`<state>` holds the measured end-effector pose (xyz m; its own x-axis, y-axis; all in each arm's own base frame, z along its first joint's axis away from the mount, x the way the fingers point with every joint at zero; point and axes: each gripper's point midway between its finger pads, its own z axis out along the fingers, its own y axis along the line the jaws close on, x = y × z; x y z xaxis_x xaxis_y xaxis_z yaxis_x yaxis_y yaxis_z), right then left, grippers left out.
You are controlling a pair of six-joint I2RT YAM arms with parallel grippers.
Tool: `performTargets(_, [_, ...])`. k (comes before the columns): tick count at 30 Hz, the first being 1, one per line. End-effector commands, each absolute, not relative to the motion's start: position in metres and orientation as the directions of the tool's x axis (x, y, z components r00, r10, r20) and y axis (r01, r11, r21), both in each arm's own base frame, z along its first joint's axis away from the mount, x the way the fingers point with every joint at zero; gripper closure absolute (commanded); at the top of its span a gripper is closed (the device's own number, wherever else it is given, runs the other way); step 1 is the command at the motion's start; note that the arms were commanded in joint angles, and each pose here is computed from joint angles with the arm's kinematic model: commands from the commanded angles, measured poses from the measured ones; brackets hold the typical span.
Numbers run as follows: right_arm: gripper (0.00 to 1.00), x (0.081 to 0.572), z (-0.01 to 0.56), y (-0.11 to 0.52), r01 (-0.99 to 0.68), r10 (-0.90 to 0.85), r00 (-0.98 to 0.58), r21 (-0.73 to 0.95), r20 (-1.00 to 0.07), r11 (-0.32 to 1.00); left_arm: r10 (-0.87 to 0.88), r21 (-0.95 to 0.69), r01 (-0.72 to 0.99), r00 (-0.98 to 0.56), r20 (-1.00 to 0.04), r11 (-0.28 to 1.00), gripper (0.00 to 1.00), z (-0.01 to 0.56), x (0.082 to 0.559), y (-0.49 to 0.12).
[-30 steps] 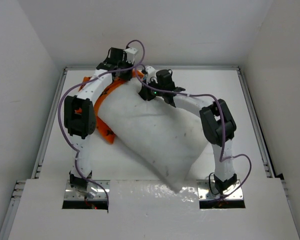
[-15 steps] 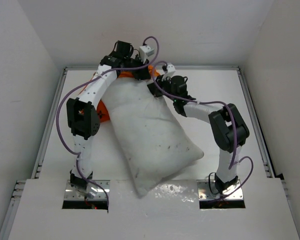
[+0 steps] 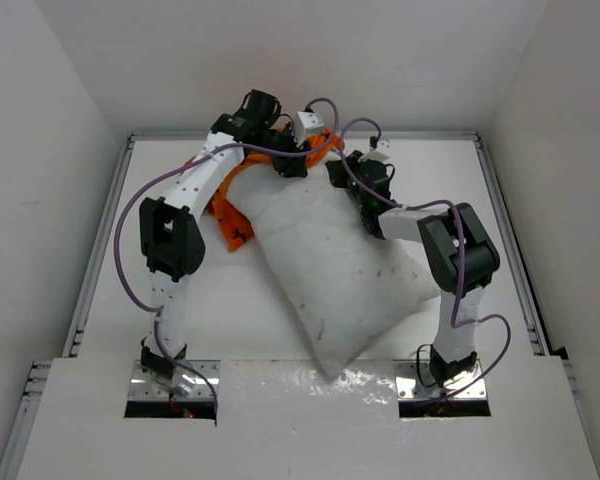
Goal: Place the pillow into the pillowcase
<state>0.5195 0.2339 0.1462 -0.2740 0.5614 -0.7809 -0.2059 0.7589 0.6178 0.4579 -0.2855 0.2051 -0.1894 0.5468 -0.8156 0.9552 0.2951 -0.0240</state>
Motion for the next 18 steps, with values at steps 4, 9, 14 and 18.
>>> performTargets(4, [0.69,0.527,0.217,0.198,-0.238,0.645,-0.063,0.639,-0.762,0.732,0.585,0.055,0.896,-0.240,-0.774,0.441,0.35,0.228,0.467,-0.267])
performTargets(9, [0.14,0.512,0.210,0.174,-0.186,0.499,-0.020,0.494,-0.866,0.849,0.416,0.065,0.754,-0.286,-0.863,0.653,0.00,0.295,0.499,-0.228])
performTargets(14, [0.51,0.512,0.265,0.176,-0.253,0.214,-0.001,0.207,-0.977,0.945,0.170,0.048,0.282,-0.425,-0.889,0.958,0.00,0.323,0.521,-0.094])
performTargets(18, [1.00,0.497,0.268,0.222,-0.488,-0.002,-0.165,0.080,-0.986,0.869,0.063,-0.030,0.164,-0.532,-0.844,0.986,0.57,0.299,0.488,-0.035])
